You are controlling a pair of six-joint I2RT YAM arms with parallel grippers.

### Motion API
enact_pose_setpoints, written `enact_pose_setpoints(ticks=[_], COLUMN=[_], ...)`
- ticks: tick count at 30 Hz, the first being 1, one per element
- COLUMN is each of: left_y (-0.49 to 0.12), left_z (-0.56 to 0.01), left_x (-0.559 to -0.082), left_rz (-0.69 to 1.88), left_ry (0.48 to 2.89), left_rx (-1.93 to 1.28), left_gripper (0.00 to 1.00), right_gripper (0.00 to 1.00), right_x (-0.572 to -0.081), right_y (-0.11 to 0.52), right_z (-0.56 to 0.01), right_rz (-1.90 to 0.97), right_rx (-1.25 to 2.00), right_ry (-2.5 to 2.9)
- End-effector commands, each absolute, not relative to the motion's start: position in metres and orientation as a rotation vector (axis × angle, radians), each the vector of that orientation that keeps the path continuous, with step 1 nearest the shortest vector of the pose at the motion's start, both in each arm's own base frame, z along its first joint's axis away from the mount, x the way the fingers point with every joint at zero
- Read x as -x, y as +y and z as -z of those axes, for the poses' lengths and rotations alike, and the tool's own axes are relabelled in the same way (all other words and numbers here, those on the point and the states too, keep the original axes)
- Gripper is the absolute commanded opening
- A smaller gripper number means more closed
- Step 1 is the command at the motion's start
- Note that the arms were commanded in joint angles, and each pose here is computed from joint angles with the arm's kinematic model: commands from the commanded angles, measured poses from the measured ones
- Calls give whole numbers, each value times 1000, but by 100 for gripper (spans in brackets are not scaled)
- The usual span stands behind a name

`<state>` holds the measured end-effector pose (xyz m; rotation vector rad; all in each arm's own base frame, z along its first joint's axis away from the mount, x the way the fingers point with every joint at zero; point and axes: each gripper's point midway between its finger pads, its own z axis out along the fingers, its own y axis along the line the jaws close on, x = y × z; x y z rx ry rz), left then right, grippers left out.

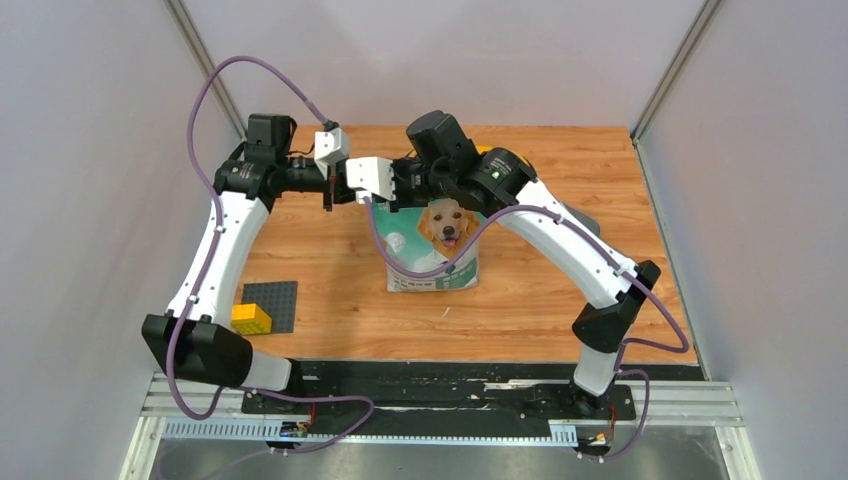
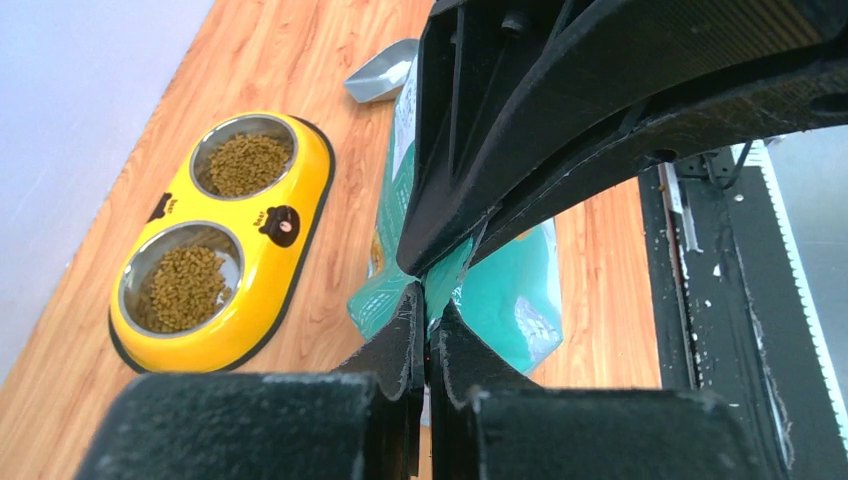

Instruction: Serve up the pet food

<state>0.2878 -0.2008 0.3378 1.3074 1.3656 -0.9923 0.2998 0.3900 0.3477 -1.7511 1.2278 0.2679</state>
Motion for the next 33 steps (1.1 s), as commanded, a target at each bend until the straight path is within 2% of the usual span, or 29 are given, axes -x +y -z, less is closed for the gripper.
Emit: enact_pose_setpoints(ticks=[1, 12, 19, 33], left_y=[-194, -186, -185, -186], left_z=[-346, -347, -352, -354], left_x=[-281, -282, -283, -284], left_rz=[866, 721, 691, 706], left_ry=[1307, 1289, 1278, 1274], left_rx=[-1343, -1364, -1347, -1343], left_gripper=[0, 0, 0, 0], right_gripper=[0, 0, 0, 0], right_x=[-305, -300, -315, -305], right_y=[366, 322, 265, 189], right_z=[-345, -348, -347, -381], right_rz=[-105, 38, 285, 400], right_rx=[1791, 1798, 1709, 1511], right_ry=[1252, 1324, 1469, 1528])
